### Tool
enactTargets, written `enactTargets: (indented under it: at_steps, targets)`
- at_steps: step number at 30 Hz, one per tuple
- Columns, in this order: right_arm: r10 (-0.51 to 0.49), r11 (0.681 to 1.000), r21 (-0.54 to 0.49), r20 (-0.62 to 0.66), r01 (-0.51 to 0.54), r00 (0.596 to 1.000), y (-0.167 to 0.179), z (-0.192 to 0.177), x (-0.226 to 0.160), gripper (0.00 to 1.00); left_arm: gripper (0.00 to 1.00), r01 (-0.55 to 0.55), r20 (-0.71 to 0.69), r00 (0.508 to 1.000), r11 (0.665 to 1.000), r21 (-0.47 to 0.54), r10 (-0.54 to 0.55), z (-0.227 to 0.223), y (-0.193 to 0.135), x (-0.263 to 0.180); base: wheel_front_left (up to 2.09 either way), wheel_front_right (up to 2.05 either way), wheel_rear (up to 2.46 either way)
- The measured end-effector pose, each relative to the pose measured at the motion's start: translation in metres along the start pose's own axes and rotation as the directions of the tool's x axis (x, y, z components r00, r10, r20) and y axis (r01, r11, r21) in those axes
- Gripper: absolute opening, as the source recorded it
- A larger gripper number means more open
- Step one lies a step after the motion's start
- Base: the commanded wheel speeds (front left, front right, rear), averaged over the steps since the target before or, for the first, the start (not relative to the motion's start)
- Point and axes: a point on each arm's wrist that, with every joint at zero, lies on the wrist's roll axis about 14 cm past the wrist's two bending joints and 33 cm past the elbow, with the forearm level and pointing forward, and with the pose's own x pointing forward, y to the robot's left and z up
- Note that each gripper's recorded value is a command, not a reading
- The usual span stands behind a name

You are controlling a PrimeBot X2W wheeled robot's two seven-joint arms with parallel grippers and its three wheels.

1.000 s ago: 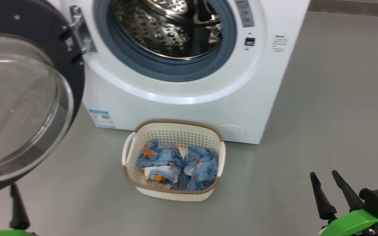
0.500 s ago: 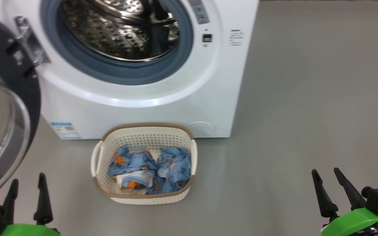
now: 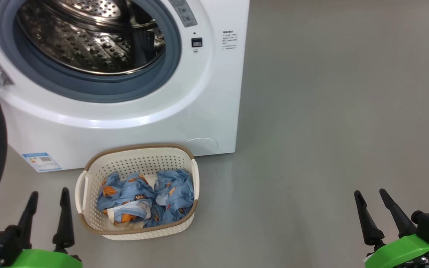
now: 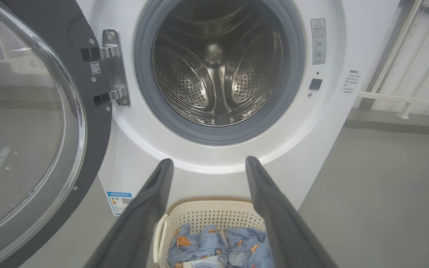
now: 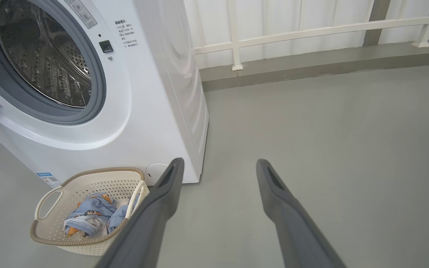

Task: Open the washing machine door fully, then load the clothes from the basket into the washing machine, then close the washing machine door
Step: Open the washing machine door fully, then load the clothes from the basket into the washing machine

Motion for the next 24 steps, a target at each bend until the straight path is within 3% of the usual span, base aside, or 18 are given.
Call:
enactTargets:
  at_steps: [24]
  targets:
    - [-0.026, 1.0, 0.011, 0.005, 0.026, 1.0, -0.006, 0.0, -0.002, 1.0, 1.0, 0.056, -0.05, 0.997, 0.998, -0.019, -0.056, -0.014, -0.012, -0.002, 0.03, -0.1, 0.07]
